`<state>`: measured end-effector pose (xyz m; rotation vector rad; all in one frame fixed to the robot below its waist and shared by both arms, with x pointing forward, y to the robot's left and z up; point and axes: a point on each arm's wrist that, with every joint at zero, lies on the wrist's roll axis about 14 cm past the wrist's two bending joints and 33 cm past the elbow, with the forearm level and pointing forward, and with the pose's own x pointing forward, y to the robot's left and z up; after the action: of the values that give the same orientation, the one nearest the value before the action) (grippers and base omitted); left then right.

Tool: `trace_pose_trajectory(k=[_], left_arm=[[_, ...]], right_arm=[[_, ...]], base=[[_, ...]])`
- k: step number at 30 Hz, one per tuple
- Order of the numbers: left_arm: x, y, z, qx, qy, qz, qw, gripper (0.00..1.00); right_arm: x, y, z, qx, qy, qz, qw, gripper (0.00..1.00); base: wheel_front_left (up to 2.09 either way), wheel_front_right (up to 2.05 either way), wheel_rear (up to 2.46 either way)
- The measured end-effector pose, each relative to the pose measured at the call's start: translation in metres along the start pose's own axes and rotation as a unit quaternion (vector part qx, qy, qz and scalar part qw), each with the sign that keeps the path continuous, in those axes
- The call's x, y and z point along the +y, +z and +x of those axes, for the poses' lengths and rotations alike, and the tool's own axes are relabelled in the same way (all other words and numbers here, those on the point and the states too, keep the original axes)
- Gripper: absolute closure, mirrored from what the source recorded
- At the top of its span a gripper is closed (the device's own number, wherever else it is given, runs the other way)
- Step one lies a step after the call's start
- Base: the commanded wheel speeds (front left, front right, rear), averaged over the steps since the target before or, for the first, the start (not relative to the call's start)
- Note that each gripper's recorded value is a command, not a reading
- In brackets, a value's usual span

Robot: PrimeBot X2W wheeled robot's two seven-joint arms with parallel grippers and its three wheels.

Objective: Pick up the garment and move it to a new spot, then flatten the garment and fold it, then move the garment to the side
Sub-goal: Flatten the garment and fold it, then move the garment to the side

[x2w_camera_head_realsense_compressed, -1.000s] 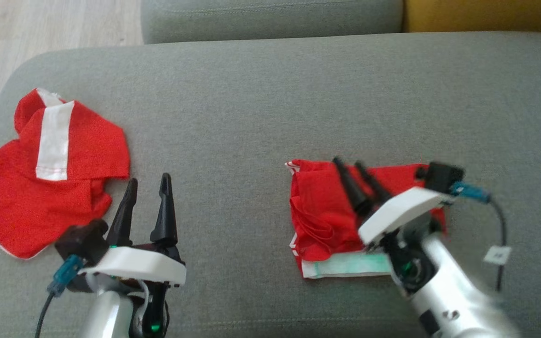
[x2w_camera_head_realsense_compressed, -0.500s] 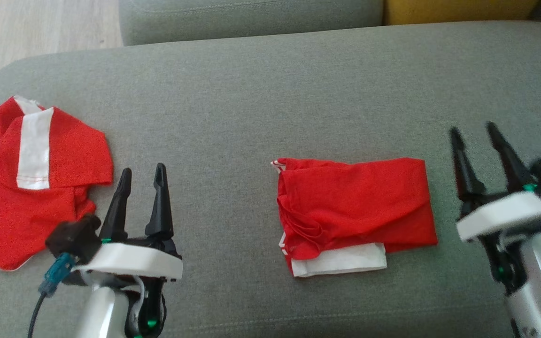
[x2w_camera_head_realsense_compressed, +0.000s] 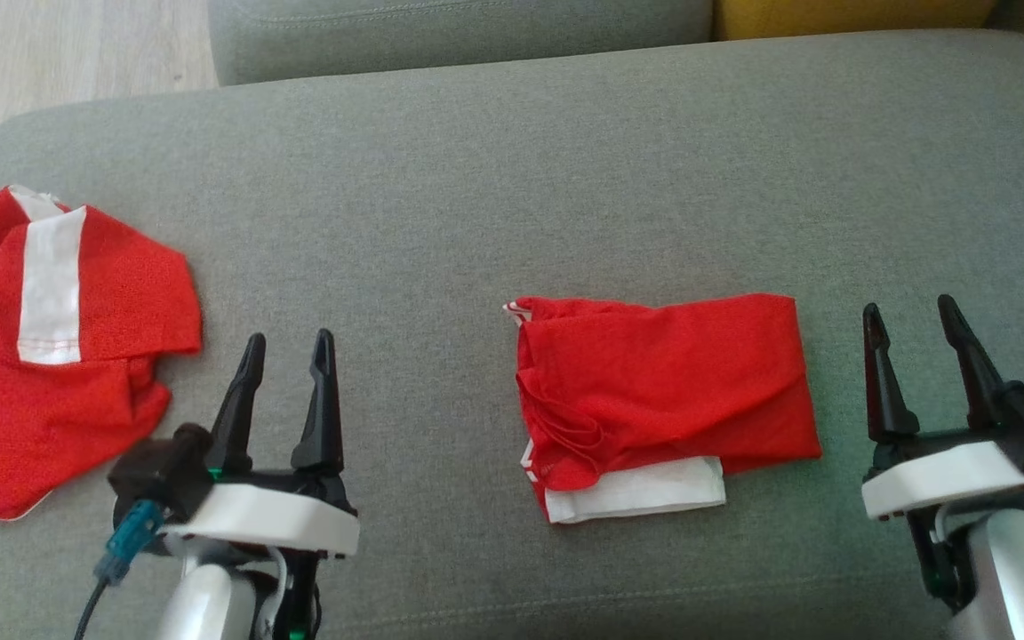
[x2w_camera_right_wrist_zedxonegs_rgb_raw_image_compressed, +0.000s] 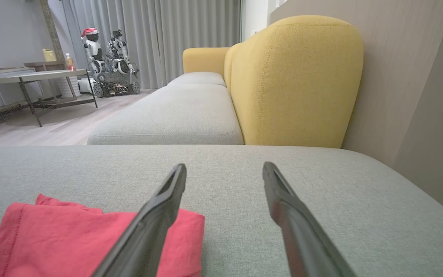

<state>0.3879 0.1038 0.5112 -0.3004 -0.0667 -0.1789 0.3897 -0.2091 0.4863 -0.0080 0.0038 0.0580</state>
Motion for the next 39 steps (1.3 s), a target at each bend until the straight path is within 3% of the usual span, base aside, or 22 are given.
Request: trace_pose_trajectory(k=[9,19,29,30,31,32,33,39], left_arm=[[0.0,0.002,0.0,-0.004,0.001,0.0,1.0,0.0],[0.01,-0.012,0.004,0.016,0.014,0.002,1.0,0.0],[0.024,-0.02,0.013,0.025,0.029,0.005,0.999,0.0],[0.026,-0.022,0.013,0.028,0.031,0.006,0.999,0.0],[0.026,-0.022,0.013,0.028,0.031,0.006,0.999,0.0],[0.026,-0.022,0.013,0.028,0.031,0.006,0.999,0.0],[0.026,-0.021,0.014,0.027,0.03,0.009,0.999,0.0],[0.022,-0.014,0.015,0.017,0.024,0.01,1.0,0.0]], right_arm=[[0.002,-0.008,0.001,0.011,0.001,0.0,1.0,0.0],[0.022,-0.073,0.003,0.118,0.014,0.049,0.992,0.0],[0.037,-0.114,0.021,0.191,0.024,0.083,0.978,0.0],[0.043,-0.124,0.019,0.214,0.031,0.088,0.972,0.08],[0.043,-0.124,0.019,0.214,0.031,0.088,0.972,0.08],[0.045,-0.126,0.019,0.216,0.031,0.095,0.971,0.6],[0.046,-0.126,0.02,0.218,0.031,0.102,0.97,1.0],[0.054,-0.115,0.026,0.202,0.047,0.1,0.973,1.0]], base=[[0.0,0.0,0.0],[0.0,0.0,0.0],[0.0,0.0,0.0],[0.0,0.0,0.0],[0.0,0.0,0.0],[0.0,0.0,0.0],[0.0,0.0,0.0],[0.0,0.0,0.0]])
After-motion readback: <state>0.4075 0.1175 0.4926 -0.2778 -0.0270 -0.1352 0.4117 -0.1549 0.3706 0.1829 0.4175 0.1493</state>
